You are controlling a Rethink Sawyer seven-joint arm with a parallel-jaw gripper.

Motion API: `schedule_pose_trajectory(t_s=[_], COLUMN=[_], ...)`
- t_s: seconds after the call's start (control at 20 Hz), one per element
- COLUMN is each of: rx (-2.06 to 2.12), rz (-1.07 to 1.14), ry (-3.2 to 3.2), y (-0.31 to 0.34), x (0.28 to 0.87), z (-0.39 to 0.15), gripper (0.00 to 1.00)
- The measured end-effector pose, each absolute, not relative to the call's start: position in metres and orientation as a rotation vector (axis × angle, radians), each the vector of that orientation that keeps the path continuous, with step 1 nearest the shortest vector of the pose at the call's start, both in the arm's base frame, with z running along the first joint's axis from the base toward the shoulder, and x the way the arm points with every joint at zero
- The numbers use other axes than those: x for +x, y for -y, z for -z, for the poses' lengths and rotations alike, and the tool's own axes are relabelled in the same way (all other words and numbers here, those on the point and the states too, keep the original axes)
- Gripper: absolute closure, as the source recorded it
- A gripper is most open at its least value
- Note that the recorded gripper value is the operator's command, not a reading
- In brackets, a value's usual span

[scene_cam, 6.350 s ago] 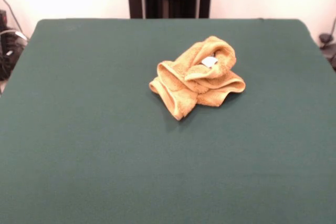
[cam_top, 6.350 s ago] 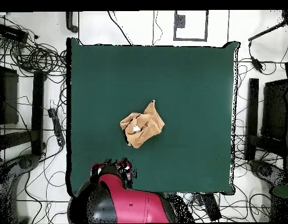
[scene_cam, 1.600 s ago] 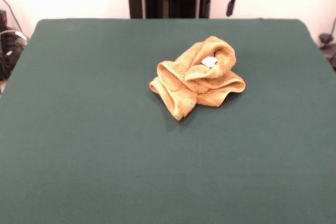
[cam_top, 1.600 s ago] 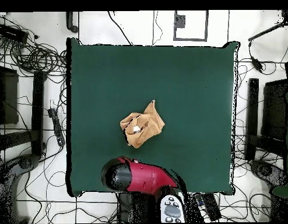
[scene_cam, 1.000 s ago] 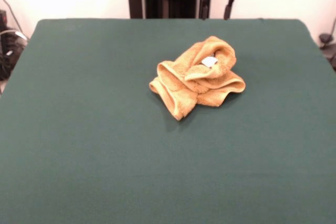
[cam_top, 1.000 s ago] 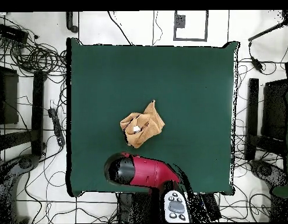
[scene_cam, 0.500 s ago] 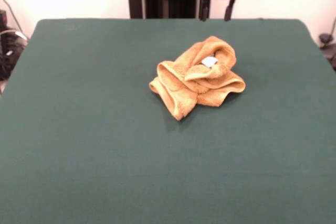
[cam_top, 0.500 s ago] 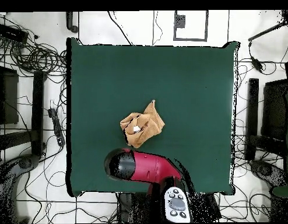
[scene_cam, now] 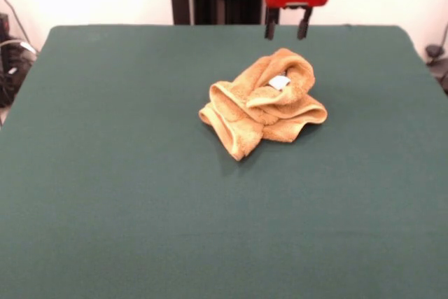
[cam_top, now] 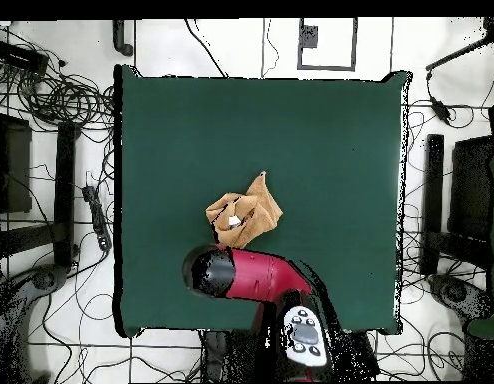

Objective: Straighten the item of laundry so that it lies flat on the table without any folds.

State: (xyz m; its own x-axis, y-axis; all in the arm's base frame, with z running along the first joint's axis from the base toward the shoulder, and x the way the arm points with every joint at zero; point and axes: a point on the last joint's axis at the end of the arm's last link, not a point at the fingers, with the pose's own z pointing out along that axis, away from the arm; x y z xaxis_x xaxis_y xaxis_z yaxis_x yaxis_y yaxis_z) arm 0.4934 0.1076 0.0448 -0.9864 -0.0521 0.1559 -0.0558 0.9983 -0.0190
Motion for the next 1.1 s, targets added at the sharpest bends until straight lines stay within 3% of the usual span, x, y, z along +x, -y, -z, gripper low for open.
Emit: schedule_pose_trajectory(t_s=[1.1], rx=[0.078], rz=[-0.039], ry=[2.985], y=[-0.103], x=[0.511], z=[-0.024], gripper=[0.0])
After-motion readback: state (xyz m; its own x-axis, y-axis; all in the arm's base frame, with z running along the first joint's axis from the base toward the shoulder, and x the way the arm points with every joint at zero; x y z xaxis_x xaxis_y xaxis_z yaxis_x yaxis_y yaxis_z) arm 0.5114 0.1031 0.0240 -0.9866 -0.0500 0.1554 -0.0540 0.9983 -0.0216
